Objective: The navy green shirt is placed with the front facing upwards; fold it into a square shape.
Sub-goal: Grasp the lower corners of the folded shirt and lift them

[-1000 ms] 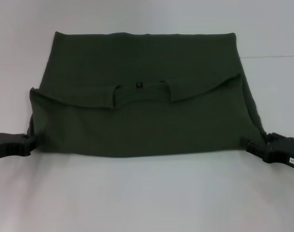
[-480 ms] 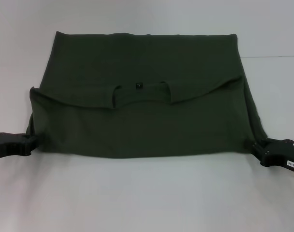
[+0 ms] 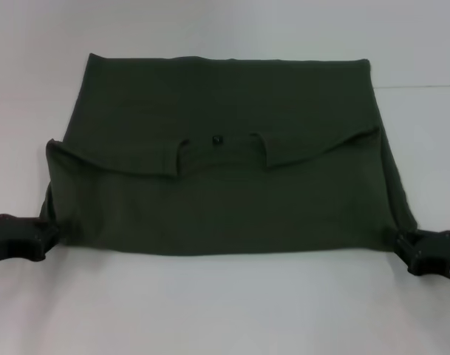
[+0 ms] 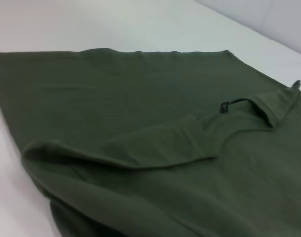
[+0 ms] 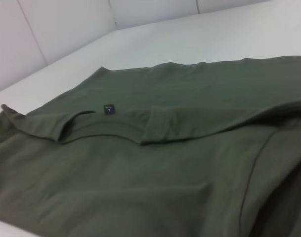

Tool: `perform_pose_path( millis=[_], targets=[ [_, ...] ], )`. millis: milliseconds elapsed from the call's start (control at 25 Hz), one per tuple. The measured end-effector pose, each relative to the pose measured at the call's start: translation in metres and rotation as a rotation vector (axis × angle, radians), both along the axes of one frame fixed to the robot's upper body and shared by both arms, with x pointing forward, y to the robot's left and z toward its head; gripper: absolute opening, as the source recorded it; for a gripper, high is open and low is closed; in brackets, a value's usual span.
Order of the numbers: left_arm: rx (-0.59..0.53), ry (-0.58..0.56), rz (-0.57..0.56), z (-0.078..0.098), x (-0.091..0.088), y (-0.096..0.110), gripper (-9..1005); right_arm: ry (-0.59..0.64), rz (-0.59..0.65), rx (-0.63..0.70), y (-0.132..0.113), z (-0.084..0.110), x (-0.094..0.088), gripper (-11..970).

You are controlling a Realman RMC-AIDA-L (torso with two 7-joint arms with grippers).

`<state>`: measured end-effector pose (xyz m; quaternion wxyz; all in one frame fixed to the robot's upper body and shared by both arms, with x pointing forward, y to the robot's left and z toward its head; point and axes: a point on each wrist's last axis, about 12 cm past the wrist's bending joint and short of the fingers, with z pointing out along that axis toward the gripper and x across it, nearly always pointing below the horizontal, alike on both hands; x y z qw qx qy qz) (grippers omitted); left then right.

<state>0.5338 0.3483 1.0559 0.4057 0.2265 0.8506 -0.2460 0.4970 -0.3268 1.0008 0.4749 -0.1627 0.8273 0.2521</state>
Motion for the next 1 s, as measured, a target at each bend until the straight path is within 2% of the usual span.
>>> perform_pose_path(
  millis=[160,280,480,760,1000],
  targets=[
    [0.005,-0.005,-0.016,0.000,-0.015,0.008,33,-0.013,0.022,0.017,-0.004,-0.002,-0.018,51],
    [0.002,-0.041,-0.074,0.003,-0.035,0.015,33,-0.034,0.036,0.026,-0.009,-0.005,-0.039,51],
    [-0.021,-0.147,-0.172,0.004,-0.077,0.023,33,-0.076,0.046,0.032,-0.017,-0.010,-0.076,51],
    [-0.034,-0.211,-0.289,0.003,-0.131,0.027,34,-0.100,0.043,0.035,-0.029,-0.013,-0.129,51],
    [-0.047,-0.215,-0.320,0.007,-0.155,0.028,33,-0.108,0.036,0.046,-0.037,-0.008,-0.162,51]
  ],
)
